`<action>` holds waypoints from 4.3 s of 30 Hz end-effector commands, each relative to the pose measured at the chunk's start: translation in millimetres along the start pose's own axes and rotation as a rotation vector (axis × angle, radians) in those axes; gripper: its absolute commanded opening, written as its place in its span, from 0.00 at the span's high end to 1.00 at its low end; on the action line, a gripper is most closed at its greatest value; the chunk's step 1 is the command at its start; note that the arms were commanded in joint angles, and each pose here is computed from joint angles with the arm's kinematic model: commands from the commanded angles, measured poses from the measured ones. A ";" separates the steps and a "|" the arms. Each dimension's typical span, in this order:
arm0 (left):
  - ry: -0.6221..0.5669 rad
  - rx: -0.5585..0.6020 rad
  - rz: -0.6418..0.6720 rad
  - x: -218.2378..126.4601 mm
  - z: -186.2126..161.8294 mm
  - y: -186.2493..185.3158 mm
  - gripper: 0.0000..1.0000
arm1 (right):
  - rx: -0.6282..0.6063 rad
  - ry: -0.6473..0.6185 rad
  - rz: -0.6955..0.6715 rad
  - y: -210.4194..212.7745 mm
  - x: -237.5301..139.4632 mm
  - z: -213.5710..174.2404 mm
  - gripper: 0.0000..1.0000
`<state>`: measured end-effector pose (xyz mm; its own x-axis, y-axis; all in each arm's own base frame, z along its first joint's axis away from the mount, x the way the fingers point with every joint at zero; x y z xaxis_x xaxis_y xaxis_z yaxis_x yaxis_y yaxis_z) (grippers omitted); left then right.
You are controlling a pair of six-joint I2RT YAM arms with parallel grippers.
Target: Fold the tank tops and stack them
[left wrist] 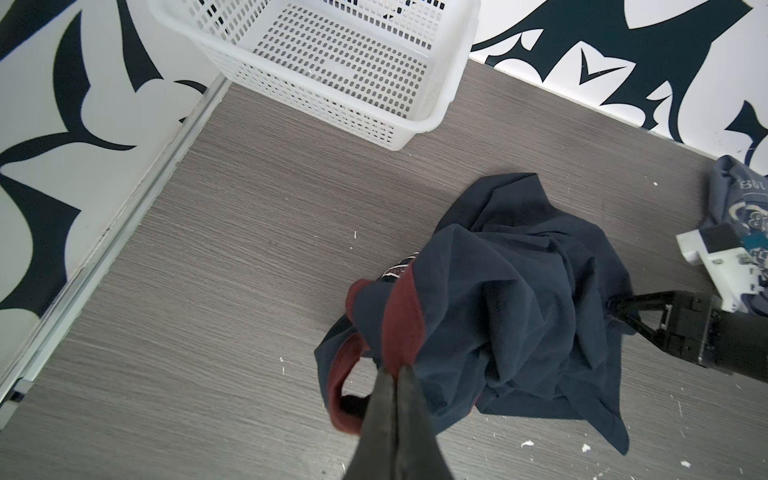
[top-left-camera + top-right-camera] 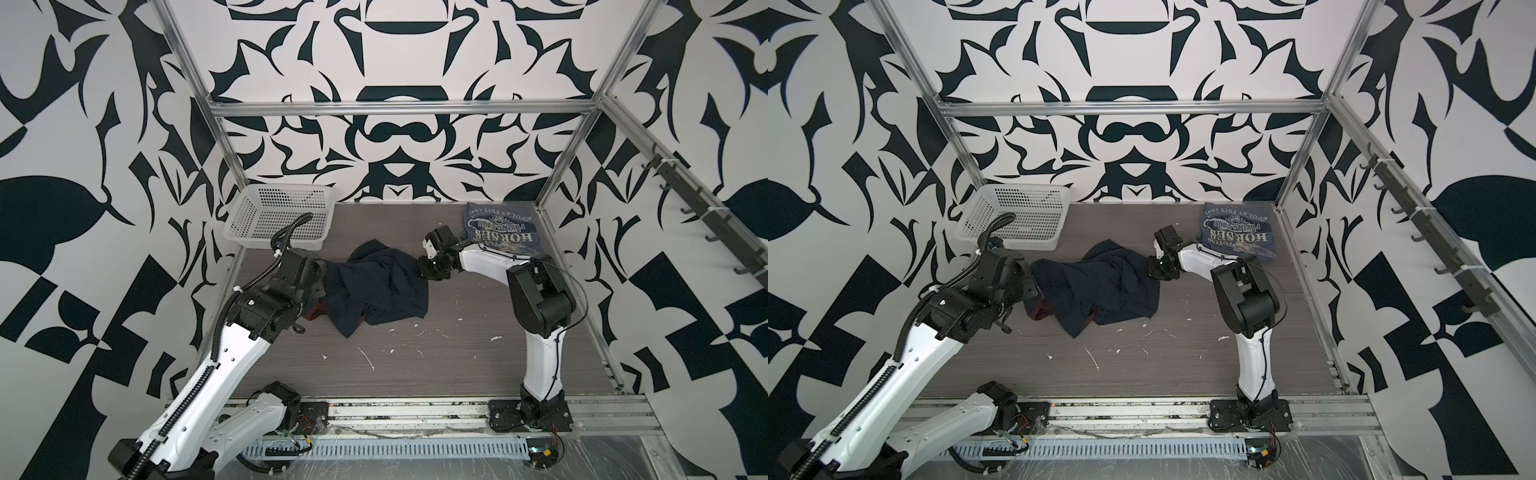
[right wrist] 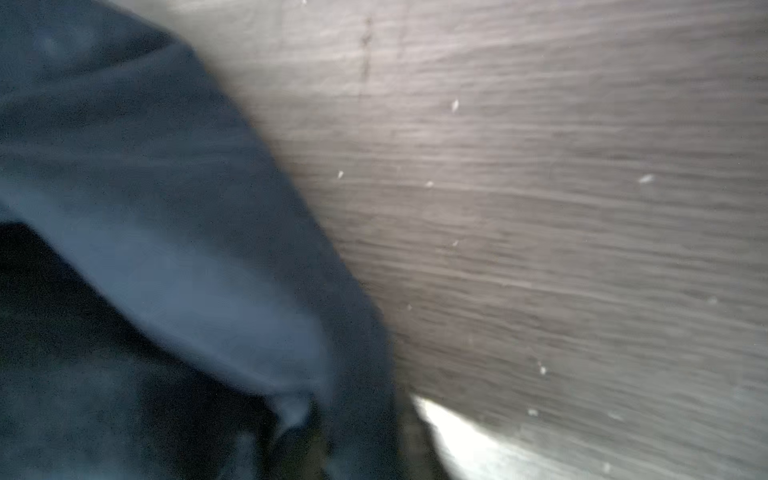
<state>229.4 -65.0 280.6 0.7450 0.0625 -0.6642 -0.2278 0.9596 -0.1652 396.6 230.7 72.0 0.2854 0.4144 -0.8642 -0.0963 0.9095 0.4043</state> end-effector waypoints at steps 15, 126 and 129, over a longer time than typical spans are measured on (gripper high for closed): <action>-0.382 -0.041 0.028 -92.7 85.2 28.9 1.00 | 0.032 -0.666 -0.128 -27.9 -342.6 9.8 1.00; 0.104 0.099 -0.145 0.6 18.2 -56.4 1.00 | 0.214 -0.533 0.040 -49.2 -315.2 -51.3 1.00; 0.185 0.103 -0.095 20.9 11.6 -65.8 1.00 | 0.236 -0.452 0.054 -52.9 -290.1 -41.1 1.00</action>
<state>278.4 -136.8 287.2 0.6788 -0.1424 -0.7204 -0.0218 0.9767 -0.2136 264.9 63.6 278.6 0.6243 0.3559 -0.6954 0.1027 0.8450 0.5247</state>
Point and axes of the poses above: each gripper's point midway between its finger pads, its own x axis out along the fingers, its own y axis along the line the jaws close on, z = x × y, the point moved 4 cm from there along -x, back along the fingers, and after that the axes turned 1 degree about x, right-handed, at the moved point
